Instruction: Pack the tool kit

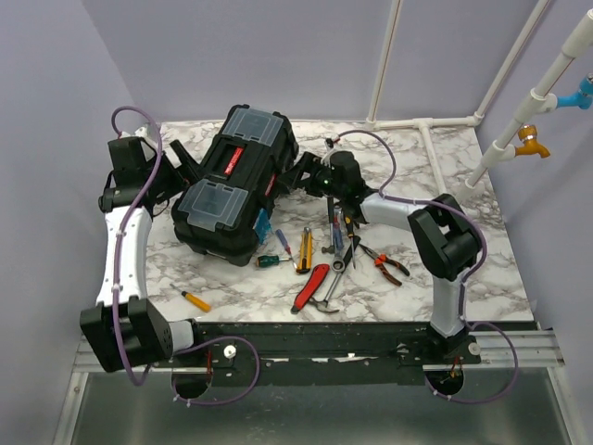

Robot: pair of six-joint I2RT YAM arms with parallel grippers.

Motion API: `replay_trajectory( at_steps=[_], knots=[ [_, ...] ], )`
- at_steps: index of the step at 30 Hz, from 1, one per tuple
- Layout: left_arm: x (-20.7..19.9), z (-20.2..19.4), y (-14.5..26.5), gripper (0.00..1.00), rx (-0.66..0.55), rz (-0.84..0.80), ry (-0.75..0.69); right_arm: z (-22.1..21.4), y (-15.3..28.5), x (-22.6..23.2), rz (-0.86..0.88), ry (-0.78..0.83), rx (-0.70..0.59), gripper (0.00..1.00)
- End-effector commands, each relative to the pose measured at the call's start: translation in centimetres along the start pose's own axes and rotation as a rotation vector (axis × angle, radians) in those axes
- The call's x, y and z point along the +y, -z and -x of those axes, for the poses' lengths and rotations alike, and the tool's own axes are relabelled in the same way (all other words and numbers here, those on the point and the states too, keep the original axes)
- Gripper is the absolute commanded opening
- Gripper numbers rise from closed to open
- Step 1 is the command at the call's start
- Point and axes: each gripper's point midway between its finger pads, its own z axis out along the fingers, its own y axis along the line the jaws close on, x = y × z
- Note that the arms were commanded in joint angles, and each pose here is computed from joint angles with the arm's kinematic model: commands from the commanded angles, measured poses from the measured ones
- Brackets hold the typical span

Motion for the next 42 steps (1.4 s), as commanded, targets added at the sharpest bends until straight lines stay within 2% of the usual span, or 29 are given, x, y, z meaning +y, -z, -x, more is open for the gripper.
replay_trajectory(
  at_steps=[1,4,6,9,11,15,18,25,29,33,37,42],
  knots=[
    [0.8,1.3,4.2,0.96,-0.182,0.169,-0.047,-0.4,3.8,-0.3,-0.123,-0.003,0.016,0.89],
    [-0.8,1.9,7.1,0.97,-0.303,0.191,-0.120,-1.2,6.3,-1.2,-0.230,-0.025,0.028,0.91],
    [-2.1,1.5,7.9,0.97,-0.333,0.153,-0.156,-2.1,7.8,-0.9,-0.235,-0.044,0.034,0.96],
    [-2.5,0.0,7.6,0.99,-0.291,0.108,-0.145,-3.8,9.6,0.3,-0.149,-0.136,0.042,0.98],
    [-1.4,-0.8,7.2,0.99,-0.268,0.155,-0.092,-5.1,10.1,0.7,-0.131,-0.201,0.048,0.99],
    [1.1,-2.1,7.3,0.98,-0.255,0.277,0.027,-7.8,9.6,2.5,-0.108,-0.264,0.094,1.00],
    [1.1,-3.6,6.7,0.99,-0.244,0.229,0.072,-9.7,9.0,4.4,-0.047,-0.299,0.120,1.00],
    [0.8,-3.5,6.3,0.98,-0.417,0.100,0.081,-12.4,7.6,7.7,0.074,-0.359,0.134,1.00],
    [1.9,-4.1,4.4,0.98,-0.400,0.109,0.082,-13.9,6.2,7.7,0.040,-0.339,0.164,1.00],
    [3.5,-3.9,3.7,0.99,-0.384,0.195,0.061,-14.3,5.8,7.5,0.080,-0.399,0.133,1.00],
    [2.9,-3.4,3.7,0.98,-0.416,0.155,0.041,-13.6,6.1,8.2,0.146,-0.419,0.087,1.00],
    [2.7,-1.7,5.2,0.98,-0.469,0.187,0.034,-11.8,7.0,8.6,0.162,-0.397,0.011,1.00]
  ],
)
